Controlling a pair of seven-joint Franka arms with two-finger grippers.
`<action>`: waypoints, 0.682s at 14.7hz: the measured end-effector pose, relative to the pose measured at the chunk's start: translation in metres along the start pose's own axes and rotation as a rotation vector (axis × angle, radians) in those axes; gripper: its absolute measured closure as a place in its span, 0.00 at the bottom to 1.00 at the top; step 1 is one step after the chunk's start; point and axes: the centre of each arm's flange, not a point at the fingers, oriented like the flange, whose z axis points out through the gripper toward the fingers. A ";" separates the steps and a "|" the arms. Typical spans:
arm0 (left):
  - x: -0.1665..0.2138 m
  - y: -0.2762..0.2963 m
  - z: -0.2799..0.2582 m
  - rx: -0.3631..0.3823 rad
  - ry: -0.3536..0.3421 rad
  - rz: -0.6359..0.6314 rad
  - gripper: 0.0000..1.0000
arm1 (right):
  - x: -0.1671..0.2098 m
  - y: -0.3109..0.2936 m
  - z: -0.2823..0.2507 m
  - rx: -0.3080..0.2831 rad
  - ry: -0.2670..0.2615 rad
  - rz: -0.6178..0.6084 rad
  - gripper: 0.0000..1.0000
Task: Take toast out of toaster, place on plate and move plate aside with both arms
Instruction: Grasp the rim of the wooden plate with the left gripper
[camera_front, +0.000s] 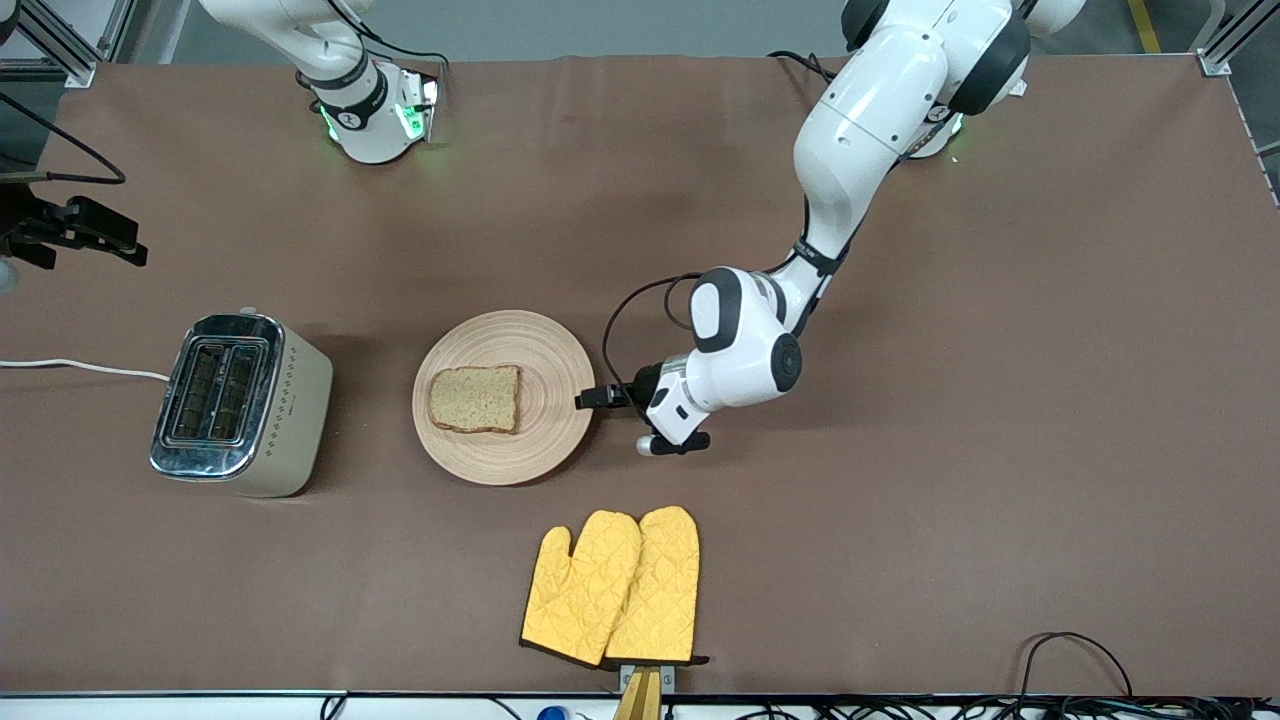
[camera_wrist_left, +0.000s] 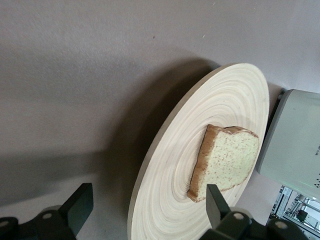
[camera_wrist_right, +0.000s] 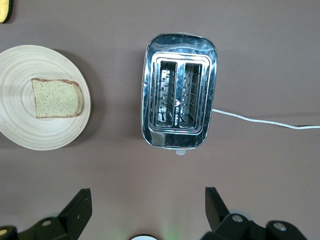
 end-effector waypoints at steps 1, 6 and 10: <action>-0.001 -0.001 0.005 -0.004 -0.001 0.002 0.00 | 0.000 0.001 0.000 0.000 0.001 0.002 0.00; -0.014 0.002 0.025 -0.024 0.011 0.006 0.06 | 0.000 0.001 -0.002 0.000 0.004 0.002 0.00; -0.015 -0.008 0.034 -0.019 0.015 0.091 0.44 | 0.000 0.002 -0.002 0.000 0.005 0.002 0.00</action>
